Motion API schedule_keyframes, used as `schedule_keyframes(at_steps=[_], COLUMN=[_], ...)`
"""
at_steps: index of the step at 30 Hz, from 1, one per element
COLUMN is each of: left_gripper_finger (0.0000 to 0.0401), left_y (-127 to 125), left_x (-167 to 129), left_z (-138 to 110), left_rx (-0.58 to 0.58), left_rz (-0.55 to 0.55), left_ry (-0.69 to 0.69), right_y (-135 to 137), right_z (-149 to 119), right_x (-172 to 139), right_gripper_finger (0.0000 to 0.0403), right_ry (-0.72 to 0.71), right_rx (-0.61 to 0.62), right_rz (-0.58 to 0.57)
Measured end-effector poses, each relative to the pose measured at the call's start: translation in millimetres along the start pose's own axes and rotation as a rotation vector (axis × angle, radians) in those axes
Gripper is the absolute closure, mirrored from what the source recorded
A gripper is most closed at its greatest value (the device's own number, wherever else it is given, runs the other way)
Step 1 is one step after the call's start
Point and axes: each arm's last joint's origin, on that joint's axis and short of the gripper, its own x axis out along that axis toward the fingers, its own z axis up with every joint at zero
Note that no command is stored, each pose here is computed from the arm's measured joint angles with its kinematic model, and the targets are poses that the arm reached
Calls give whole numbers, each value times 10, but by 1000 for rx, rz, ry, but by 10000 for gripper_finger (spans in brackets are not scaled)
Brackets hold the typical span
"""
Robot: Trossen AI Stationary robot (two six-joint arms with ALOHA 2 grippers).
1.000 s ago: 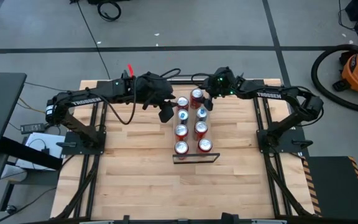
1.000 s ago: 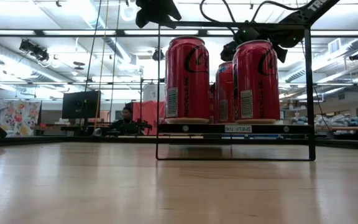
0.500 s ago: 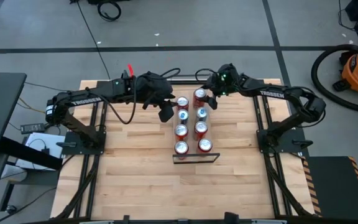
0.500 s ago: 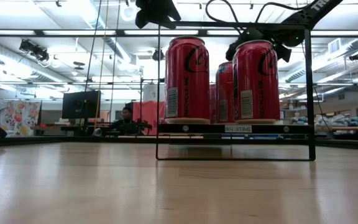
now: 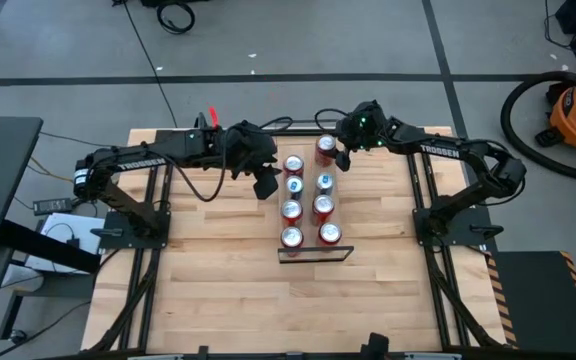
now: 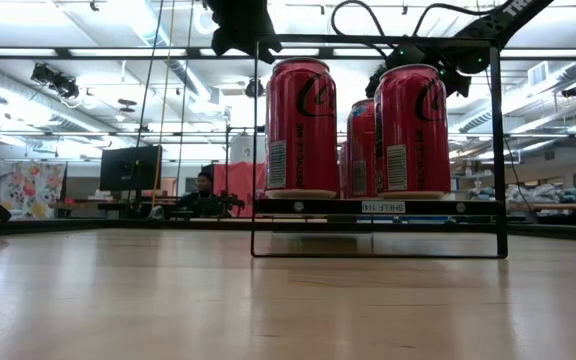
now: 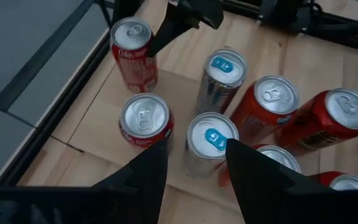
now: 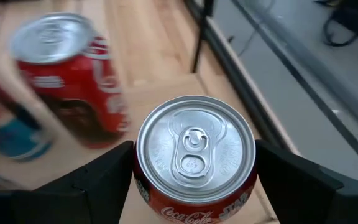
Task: Place canned beverage on shelf
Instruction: Put the red white soda can on the shelf aligned with the other red white soda can
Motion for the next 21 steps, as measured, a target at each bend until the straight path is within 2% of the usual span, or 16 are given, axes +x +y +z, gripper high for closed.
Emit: schedule_keyframes(at_steps=[7, 12, 21], left_gripper_finger=[229, 229, 229], left_y=[2, -39, 81], left_x=[51, 269, 492], left_z=[-13, -136, -355], left_rx=[52, 70, 16], left_rz=[20, -101, -144], left_ry=[15, -22, -15], right_y=[-76, -74, -86], right_z=[-24, -23, 8], right_x=[-17, -3, -4], right_gripper_finger=[79, 79, 78], right_ry=[-8, -18, -47], right_rx=[24, 41, 29], right_rz=[15, 40, 22])
